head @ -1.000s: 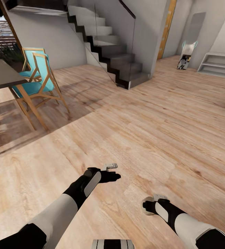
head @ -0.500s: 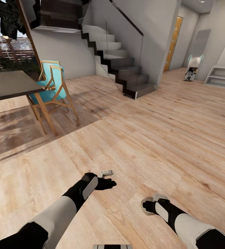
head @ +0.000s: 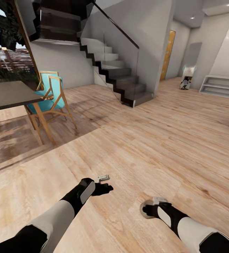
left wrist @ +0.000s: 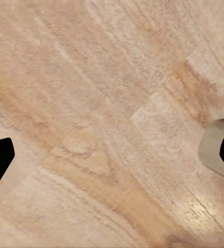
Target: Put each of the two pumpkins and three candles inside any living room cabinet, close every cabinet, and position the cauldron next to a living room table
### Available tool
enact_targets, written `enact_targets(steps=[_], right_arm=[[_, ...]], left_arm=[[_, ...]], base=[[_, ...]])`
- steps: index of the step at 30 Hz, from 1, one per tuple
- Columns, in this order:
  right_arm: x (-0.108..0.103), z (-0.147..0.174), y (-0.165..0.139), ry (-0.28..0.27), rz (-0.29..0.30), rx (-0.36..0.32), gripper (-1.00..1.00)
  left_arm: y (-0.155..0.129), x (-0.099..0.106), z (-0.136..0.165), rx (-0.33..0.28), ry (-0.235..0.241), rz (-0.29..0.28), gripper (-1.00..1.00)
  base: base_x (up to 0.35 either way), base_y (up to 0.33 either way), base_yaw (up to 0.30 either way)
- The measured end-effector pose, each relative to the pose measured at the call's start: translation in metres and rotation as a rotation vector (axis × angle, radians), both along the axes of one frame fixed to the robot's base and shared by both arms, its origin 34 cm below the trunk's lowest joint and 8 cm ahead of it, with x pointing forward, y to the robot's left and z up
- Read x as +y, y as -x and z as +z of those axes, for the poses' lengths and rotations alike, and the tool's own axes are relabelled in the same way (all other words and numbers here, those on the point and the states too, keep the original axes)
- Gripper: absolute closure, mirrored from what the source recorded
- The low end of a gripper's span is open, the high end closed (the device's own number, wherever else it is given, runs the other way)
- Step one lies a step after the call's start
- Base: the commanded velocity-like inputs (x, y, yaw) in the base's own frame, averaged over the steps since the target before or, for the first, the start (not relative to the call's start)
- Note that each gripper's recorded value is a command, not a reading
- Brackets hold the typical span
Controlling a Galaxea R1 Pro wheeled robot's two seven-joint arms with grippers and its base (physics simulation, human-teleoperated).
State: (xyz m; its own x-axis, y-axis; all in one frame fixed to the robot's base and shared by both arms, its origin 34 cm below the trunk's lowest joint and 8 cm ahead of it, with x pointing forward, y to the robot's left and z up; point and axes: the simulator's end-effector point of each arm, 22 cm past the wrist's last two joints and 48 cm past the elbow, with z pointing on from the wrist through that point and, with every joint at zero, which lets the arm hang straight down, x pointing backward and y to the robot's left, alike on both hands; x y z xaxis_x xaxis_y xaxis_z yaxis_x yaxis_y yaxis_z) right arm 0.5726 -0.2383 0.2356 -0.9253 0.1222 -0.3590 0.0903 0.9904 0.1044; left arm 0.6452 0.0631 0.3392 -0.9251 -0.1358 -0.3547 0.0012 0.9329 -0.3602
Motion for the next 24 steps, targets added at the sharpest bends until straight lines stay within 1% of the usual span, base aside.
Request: enact_targets(steps=[1, 3, 7, 8, 9, 10, 12, 14, 17, 21, 24], right_arm=[[0.001, 0.002, 0.000, 0.007, 0.025, -0.004, 1.00], [0.003, 0.005, -0.001, 0.016, 0.056, -0.010, 1.00], [0.004, 0.013, -0.005, 0.023, 0.075, -0.025, 1.00], [0.004, 0.015, -0.005, 0.025, 0.077, -0.029, 1.00], [0.003, 0.017, -0.006, 0.026, 0.077, -0.033, 1.00], [0.003, 0.019, -0.007, 0.026, 0.077, -0.032, 1.00], [0.003, 0.023, -0.008, 0.026, 0.077, -0.031, 1.00], [0.003, 0.027, -0.009, 0.027, 0.078, -0.032, 1.00], [0.003, 0.034, -0.011, 0.028, 0.079, -0.033, 1.00], [0.003, 0.042, -0.013, 0.029, 0.080, -0.032, 1.00], [0.003, 0.048, -0.014, 0.029, 0.080, -0.030, 1.00]], left_arm=[[0.001, 0.002, 0.000, 0.003, -0.004, 0.002, -1.00], [0.009, 0.007, -0.006, 0.024, -0.016, 0.006, -1.00], [0.019, 0.014, -0.011, 0.051, -0.028, 0.018, -1.00], [0.026, 0.029, -0.021, 0.074, -0.049, 0.037, -1.00], [0.030, 0.039, -0.027, 0.081, -0.062, 0.053, -1.00], [0.033, 0.047, -0.032, 0.086, -0.073, 0.069, -1.00], [0.038, 0.058, -0.037, 0.091, -0.088, 0.090, -1.00], [0.046, 0.068, -0.045, 0.105, -0.107, 0.110, -1.00], [0.054, 0.076, -0.047, 0.124, -0.121, 0.121, -1.00], [0.057, 0.085, -0.044, 0.143, -0.111, 0.162, -1.00], [0.051, 0.090, -0.039, 0.125, -0.109, 0.188, -1.00]], base=[[0.000, 0.000, -0.274], [0.000, 0.000, -0.280], [0.000, 0.000, -0.286], [0.000, 0.000, -0.290], [0.000, 0.000, -0.291], [0.000, 0.000, -0.272], [0.000, 0.000, -0.194], [0.000, 0.000, -0.087], [0.000, 0.000, -0.038], [0.000, 0.000, 0.041], [0.000, 0.000, 0.118]])
